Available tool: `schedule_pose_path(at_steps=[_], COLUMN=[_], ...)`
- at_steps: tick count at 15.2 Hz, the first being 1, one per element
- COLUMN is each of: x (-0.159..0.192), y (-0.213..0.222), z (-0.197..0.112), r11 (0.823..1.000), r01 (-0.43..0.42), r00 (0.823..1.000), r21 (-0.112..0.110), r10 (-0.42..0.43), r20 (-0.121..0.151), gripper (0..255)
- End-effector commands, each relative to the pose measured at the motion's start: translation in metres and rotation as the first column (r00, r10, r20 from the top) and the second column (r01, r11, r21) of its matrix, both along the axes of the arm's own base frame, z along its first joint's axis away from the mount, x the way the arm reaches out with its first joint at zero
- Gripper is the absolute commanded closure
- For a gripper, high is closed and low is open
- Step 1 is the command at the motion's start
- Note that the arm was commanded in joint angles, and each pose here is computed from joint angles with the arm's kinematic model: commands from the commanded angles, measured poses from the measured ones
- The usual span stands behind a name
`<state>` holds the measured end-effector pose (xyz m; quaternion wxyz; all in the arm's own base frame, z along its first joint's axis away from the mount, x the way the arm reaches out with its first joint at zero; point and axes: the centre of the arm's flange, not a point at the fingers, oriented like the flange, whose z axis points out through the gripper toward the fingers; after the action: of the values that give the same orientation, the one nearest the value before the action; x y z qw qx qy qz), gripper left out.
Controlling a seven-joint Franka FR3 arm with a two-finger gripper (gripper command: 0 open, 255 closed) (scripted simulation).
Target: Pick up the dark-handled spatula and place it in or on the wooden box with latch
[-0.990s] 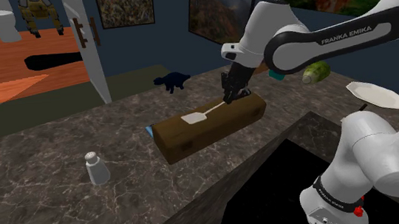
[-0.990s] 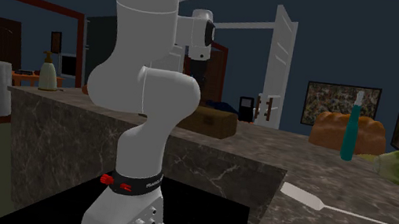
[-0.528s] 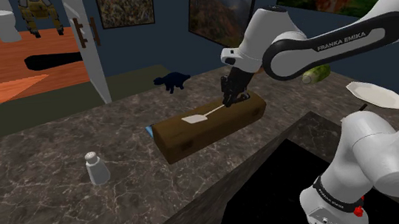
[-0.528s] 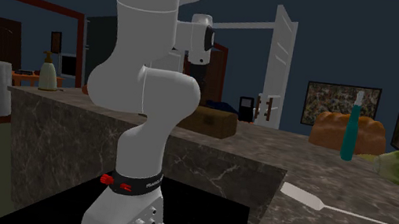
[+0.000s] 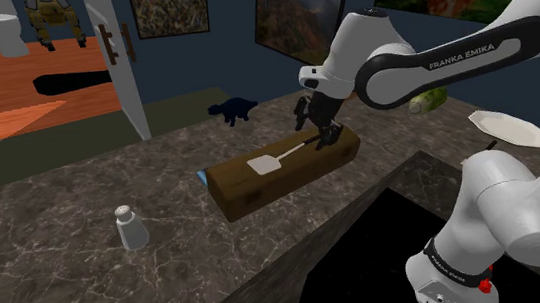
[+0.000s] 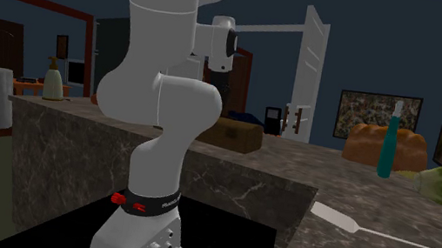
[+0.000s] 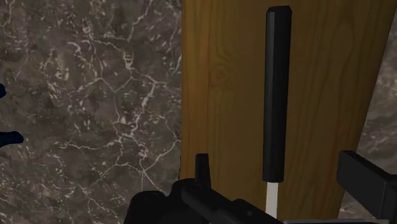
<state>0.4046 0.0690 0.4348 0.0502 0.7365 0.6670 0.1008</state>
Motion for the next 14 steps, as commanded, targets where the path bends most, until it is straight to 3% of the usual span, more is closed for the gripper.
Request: schedule_pose_path(at_steps=[1,2,6,14], x=[0.0,0.0,-0.011,-0.011], y=[0.0,0.0,-0.003,-0.003], z=[0.0,0.0,0.048,0.048], r11=[1.0,1.0,1.0,1.0], r01=[0.0,0.0,0.0,0.0], r00=[1.0,1.0,1.0,1.0], r21=[0.0,0.0,0.0,0.0], r10=[0.0,0.0,0.0,0.0], r20=[0.0,0.0,0.0,0.0], gripper=[0,0,0,0])
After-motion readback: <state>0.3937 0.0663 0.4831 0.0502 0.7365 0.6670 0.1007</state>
